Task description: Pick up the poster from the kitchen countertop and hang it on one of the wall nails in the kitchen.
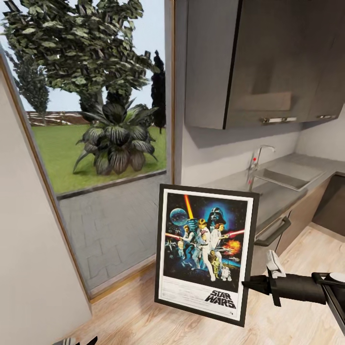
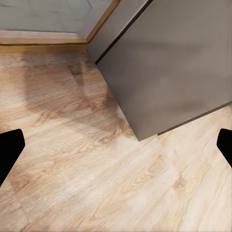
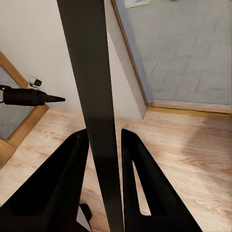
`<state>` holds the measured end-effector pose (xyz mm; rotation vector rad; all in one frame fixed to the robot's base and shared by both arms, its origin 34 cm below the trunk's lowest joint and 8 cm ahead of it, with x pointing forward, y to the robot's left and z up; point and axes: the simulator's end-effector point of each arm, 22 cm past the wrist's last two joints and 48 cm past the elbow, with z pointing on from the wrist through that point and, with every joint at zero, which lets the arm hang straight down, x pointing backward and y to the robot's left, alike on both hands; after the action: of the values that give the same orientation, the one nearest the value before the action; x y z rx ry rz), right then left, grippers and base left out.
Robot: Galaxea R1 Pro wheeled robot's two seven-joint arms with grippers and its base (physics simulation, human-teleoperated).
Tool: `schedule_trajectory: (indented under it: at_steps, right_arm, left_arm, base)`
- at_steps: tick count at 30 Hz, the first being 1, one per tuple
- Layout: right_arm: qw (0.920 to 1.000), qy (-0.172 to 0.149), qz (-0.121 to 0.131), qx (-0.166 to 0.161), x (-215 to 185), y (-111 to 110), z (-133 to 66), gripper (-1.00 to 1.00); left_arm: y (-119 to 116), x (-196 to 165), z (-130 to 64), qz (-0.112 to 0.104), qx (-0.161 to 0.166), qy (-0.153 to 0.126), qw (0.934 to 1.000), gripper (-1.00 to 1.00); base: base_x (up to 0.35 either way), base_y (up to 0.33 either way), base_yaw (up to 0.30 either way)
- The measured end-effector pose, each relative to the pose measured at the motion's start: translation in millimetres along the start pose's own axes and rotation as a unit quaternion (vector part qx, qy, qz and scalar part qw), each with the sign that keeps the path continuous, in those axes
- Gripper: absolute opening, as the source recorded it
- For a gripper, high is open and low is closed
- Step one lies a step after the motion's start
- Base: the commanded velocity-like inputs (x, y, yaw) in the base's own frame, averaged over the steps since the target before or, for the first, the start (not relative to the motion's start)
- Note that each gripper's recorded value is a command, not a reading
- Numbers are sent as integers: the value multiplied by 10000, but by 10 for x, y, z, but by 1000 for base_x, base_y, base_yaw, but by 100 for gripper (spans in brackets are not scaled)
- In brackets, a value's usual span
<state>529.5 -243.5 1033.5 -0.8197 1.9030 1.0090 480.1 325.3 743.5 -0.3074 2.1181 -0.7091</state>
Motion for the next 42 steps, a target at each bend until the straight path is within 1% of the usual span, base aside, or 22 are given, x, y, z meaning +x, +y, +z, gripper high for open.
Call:
schedule_trajectory:
  at_steps: [34,42]
  right_arm:
    - [10000,2,5,0,-191,193,-141,-100]
    - [10000,-15,10,20,-193,184,-155,-100]
  left_arm:
    - [-173,-109,-229,2,2,9,10000,100]
    - [-171,-109,-230,-3,-2,8,10000,100]
  base:
    - [0,0,0]
    - [0,0,0]
